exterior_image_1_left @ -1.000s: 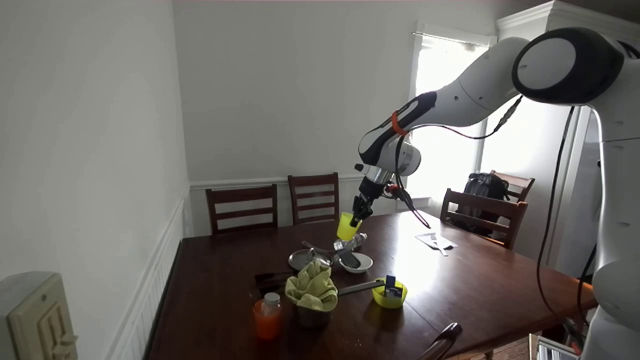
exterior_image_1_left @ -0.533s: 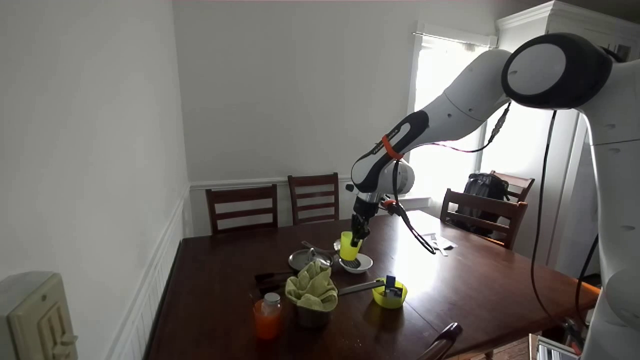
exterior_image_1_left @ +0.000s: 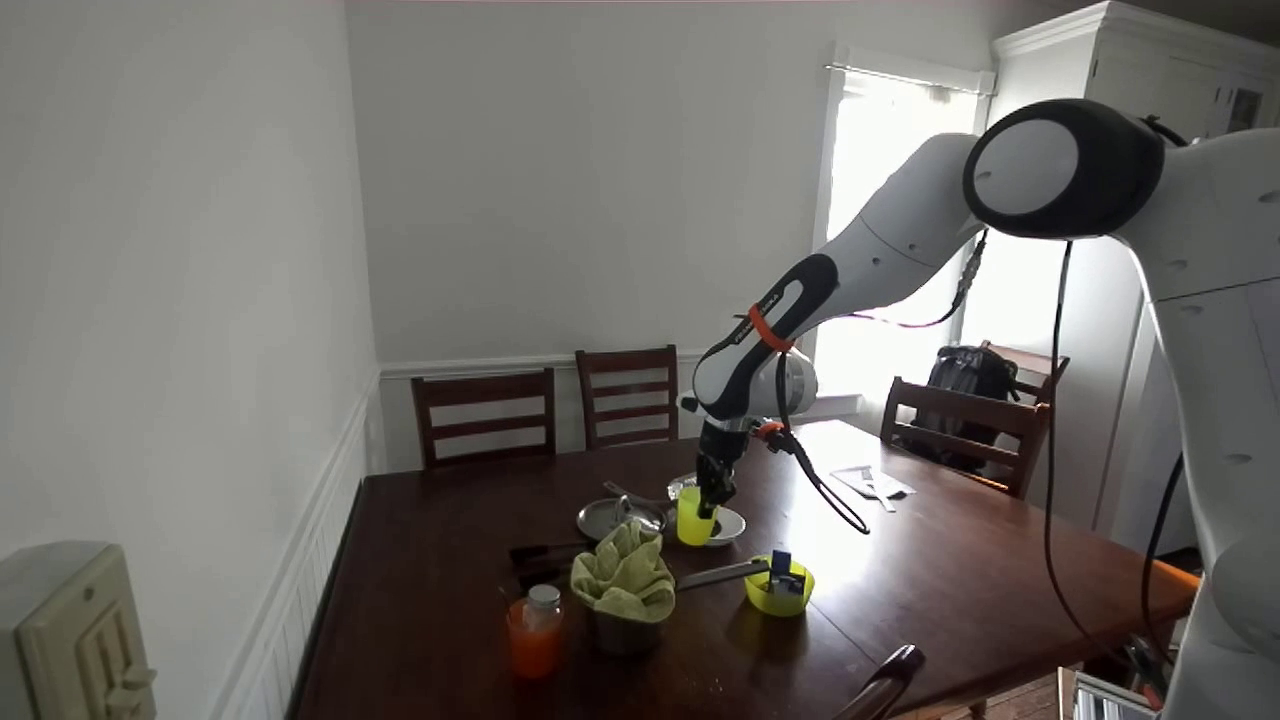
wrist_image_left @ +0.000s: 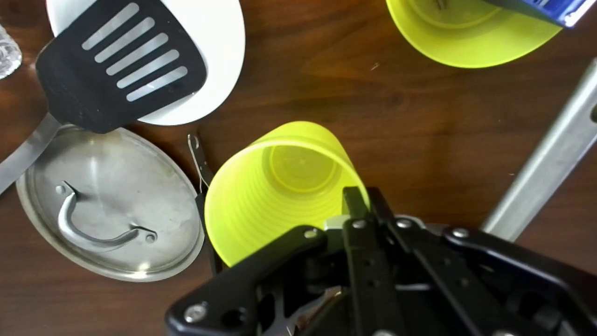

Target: Move the yellow cup to the left

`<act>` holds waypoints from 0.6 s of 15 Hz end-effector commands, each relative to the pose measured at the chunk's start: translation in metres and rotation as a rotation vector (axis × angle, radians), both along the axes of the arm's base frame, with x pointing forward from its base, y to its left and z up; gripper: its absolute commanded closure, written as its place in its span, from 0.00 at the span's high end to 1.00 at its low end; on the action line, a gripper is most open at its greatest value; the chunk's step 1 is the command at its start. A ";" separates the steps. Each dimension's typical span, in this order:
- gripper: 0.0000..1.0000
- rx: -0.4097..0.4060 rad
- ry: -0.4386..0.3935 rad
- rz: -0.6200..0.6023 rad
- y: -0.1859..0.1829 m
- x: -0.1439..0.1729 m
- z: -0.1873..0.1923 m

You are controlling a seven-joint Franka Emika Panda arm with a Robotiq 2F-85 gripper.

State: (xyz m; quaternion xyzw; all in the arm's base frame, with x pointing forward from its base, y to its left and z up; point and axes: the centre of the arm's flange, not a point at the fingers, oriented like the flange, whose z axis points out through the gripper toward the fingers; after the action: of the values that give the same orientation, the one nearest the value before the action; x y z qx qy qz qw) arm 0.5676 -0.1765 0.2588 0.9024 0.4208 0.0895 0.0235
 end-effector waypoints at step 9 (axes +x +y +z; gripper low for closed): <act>0.01 -0.064 0.077 0.110 -0.007 0.039 -0.055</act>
State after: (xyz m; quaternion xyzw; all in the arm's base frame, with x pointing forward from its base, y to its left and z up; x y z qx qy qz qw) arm 0.5940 -0.1763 0.2139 0.8852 0.4606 0.0589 0.0275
